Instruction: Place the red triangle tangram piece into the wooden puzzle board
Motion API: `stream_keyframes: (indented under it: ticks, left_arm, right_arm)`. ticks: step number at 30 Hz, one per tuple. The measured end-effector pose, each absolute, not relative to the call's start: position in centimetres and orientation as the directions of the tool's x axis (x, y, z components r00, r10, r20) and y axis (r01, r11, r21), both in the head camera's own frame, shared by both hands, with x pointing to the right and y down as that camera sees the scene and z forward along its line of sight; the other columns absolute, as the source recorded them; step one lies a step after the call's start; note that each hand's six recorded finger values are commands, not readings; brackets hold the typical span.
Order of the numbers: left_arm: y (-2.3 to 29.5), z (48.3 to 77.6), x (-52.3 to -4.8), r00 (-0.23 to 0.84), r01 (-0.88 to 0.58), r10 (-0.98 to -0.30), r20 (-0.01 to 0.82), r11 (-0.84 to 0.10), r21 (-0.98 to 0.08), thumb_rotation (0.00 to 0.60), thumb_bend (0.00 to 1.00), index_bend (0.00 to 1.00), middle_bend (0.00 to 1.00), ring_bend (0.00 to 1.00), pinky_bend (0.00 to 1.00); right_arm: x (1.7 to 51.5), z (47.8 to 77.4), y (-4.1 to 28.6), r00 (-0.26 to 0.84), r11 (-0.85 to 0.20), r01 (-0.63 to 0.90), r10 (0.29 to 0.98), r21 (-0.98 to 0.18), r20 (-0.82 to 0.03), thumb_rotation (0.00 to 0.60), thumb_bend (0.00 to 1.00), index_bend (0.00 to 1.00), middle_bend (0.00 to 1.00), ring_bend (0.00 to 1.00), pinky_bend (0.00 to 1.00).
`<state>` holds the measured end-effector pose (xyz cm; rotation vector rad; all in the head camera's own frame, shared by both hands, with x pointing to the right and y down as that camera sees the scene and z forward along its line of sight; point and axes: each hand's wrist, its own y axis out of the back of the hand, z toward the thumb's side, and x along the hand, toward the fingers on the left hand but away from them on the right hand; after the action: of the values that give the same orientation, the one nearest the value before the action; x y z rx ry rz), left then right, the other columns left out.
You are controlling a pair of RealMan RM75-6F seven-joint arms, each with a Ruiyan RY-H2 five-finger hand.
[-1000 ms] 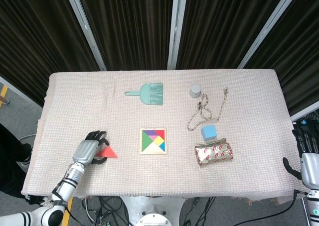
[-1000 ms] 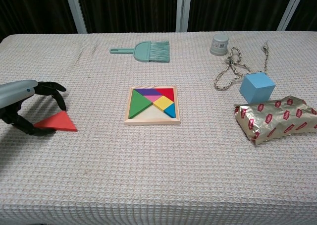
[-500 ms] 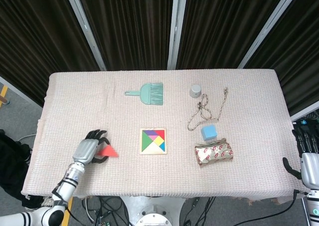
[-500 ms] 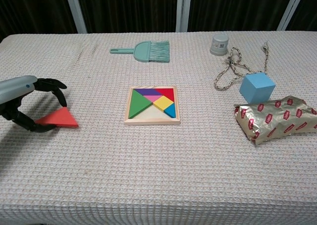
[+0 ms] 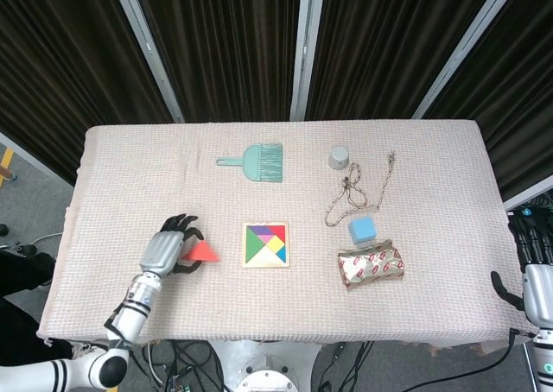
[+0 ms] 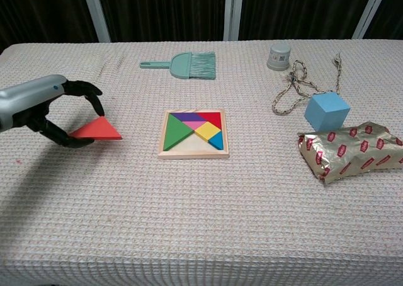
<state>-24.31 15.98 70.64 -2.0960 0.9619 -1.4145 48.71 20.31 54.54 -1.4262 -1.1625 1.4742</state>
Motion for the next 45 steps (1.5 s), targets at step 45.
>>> stream_keyframes:
  ticks: [45]
  left_arm:
    - [16.2, 71.7, -9.1, 0.241, -0.242, -0.710, 0.661, -0.704, -0.668, 0.600, 0.32, 0.43, 0.12, 0.00, 0.00]
  right_arm:
    - [49.6, 52.6, 20.5, -0.103, -0.211, 0.083, 0.970, -0.974, -0.219, 0.600, 0.25, 0.00, 0.00, 0.00, 0.00]
